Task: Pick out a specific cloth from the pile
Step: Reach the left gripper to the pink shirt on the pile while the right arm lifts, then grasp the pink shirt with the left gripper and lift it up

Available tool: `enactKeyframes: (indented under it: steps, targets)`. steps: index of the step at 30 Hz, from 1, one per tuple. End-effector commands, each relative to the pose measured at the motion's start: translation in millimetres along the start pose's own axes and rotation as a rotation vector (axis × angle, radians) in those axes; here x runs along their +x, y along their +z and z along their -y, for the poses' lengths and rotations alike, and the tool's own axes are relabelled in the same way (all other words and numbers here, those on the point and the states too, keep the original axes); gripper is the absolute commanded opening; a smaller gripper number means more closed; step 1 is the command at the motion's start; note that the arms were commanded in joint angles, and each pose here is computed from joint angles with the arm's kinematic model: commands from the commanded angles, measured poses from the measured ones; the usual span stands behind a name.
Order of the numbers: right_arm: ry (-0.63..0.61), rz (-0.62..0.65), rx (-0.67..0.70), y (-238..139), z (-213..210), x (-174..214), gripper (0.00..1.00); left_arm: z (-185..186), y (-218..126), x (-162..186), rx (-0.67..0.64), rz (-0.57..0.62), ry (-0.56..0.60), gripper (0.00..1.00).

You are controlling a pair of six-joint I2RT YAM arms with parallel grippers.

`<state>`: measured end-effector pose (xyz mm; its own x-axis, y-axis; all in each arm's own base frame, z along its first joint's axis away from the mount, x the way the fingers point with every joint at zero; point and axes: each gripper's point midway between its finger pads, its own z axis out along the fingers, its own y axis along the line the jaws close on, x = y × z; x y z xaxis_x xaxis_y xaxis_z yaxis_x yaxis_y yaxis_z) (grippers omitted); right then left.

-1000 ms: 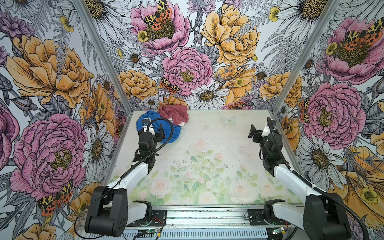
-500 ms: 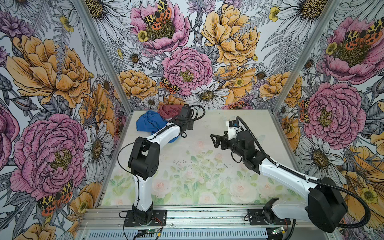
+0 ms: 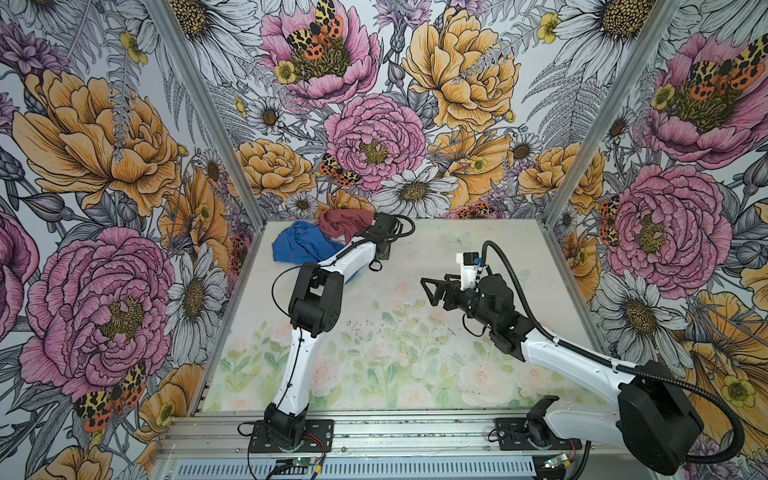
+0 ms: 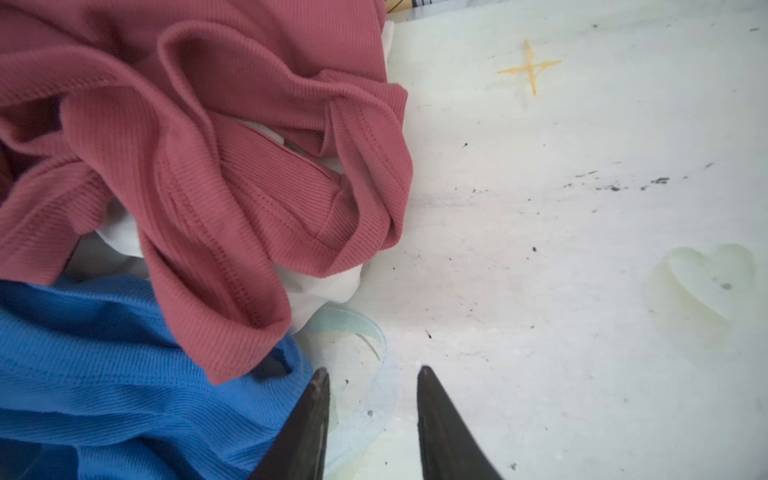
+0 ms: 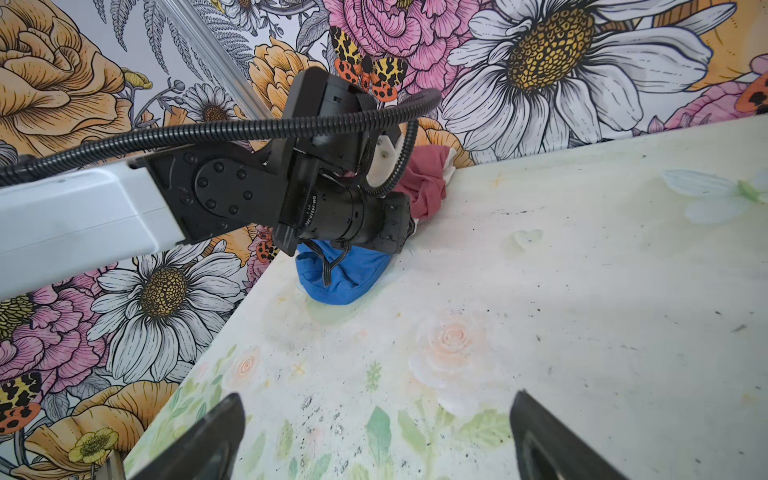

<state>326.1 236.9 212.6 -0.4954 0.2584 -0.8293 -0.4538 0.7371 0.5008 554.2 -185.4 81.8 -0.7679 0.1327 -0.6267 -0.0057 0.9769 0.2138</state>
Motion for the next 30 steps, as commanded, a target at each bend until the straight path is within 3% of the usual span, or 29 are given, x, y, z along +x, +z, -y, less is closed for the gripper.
enactKeyframes:
  steps: [1,12,23,30]
  targets:
    - [0.016,0.032,-0.014,-7,0,-6,0.99,-5,2,-6,-0.080,0.021,0.027,0.39]
    - [0.020,0.030,0.017,-13,10,-5,0.99,2,26,-7,-0.148,0.000,0.072,0.39]
    - [0.035,-0.016,0.036,4,21,4,1.00,-14,35,-9,-0.282,0.019,0.120,0.39]
    - [0.056,-0.044,0.040,17,30,13,1.00,-13,46,-12,-0.281,0.022,0.136,0.40]
